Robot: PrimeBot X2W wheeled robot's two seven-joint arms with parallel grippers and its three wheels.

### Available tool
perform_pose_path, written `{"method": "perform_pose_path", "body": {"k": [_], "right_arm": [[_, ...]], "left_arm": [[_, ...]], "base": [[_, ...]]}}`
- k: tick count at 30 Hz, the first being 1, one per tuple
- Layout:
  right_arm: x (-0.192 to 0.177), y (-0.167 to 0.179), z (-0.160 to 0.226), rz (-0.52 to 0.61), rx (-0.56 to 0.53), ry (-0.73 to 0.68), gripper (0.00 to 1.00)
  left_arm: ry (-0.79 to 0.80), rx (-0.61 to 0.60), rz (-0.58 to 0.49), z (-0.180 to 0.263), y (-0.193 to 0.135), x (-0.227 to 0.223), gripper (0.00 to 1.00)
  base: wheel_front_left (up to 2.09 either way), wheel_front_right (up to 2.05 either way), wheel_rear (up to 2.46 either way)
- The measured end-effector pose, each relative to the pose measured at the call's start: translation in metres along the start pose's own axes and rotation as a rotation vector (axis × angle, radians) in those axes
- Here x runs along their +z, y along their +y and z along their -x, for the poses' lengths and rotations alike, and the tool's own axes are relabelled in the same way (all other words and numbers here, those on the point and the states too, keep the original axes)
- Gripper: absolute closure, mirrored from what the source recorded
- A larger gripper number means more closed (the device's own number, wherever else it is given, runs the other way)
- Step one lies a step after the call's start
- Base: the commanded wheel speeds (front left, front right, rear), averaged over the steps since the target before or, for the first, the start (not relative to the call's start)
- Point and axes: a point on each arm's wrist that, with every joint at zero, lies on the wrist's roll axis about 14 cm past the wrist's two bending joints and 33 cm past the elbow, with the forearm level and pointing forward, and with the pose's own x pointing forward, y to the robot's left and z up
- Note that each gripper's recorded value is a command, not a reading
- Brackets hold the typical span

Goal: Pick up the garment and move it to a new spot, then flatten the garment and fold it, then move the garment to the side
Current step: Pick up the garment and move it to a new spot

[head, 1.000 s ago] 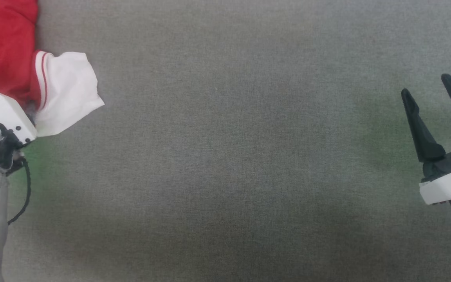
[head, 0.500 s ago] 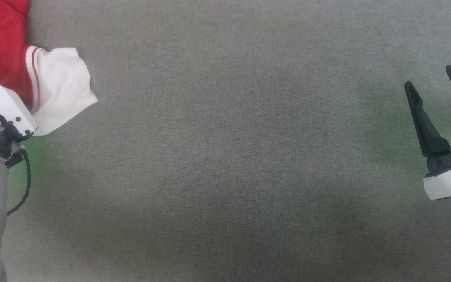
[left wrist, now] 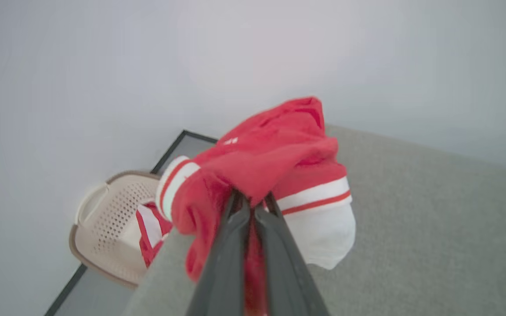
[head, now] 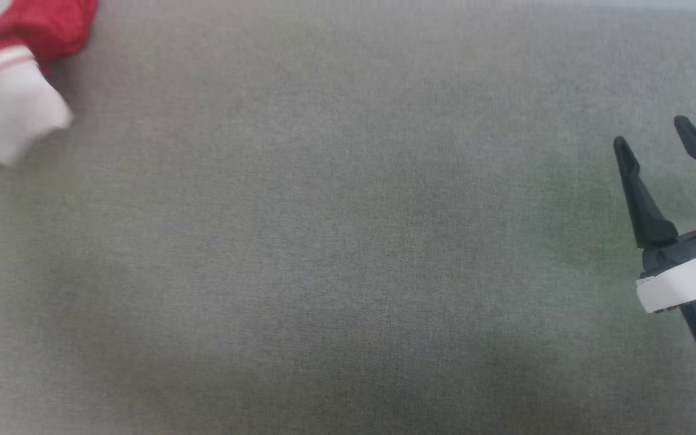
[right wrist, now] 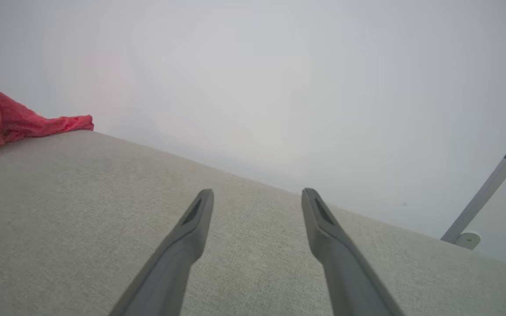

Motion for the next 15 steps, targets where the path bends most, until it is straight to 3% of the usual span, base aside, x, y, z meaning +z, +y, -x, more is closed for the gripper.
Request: {"method": "perform_pose_path", "body": {"k": [7, 15], "right_arm": [[0.021, 0.013, 0.005, -0.017, 0.005, -0.057, 0.00], [0.040, 0.020, 0.017, -0.028, -0.005, -0.109, 0.00]], "left_arm": [[-0.372, -0.003, -0.073, 0.039, 0.010, 0.124, 1.00], [-0.655, -0.034, -0.132, 0.102, 0.001, 0.225, 1.00]], "base": [[0.00, 0.00, 0.00], [0.00, 0.00, 0.00]]}}
